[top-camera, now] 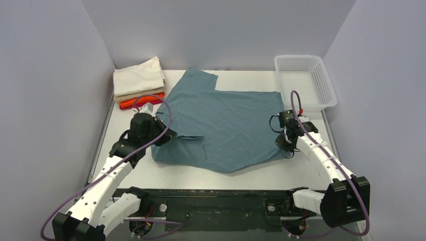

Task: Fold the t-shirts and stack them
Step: Fold the flattened tshirt in 1/3 of the way

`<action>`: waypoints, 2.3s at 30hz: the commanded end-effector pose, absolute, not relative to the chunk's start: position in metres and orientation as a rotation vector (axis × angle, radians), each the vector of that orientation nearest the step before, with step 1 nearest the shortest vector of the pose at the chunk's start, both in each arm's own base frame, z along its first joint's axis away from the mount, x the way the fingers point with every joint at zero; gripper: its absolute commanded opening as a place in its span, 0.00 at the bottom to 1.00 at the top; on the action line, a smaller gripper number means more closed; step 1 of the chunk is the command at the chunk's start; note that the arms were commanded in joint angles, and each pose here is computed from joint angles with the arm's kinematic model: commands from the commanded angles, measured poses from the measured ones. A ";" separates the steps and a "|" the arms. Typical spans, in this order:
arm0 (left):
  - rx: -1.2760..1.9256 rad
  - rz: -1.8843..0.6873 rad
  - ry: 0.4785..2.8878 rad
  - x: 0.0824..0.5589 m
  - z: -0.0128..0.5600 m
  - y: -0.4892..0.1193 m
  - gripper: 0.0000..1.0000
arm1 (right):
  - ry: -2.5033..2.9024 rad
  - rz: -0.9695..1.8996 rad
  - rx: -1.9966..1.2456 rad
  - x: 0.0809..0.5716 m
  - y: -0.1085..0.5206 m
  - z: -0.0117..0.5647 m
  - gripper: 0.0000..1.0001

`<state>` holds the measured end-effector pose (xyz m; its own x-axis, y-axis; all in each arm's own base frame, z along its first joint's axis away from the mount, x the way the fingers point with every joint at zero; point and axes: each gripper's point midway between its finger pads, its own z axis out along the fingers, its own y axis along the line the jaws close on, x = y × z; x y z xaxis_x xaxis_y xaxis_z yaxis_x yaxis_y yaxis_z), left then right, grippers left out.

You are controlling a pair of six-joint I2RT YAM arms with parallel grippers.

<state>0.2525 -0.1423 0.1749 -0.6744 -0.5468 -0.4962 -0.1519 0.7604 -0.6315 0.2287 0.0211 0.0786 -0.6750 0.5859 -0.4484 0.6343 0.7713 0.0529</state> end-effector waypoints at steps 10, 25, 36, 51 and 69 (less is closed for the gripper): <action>-0.389 -0.720 1.924 0.314 0.257 -0.121 0.00 | 2.470 -0.180 0.929 0.261 0.007 0.108 0.02; -0.344 -0.771 1.872 0.365 0.245 -0.115 0.00 | 2.454 -0.209 0.948 0.298 0.002 0.106 0.03; -0.429 -0.631 2.025 0.421 0.197 -0.088 0.00 | 2.384 -0.257 0.979 0.325 -0.006 0.096 0.16; -0.634 -0.365 2.268 0.420 0.174 -0.060 0.87 | 2.322 -0.155 0.857 0.300 0.018 0.120 0.93; -0.628 -0.493 2.583 0.321 0.025 -0.110 0.92 | 2.664 -0.024 0.635 0.304 0.073 0.003 0.93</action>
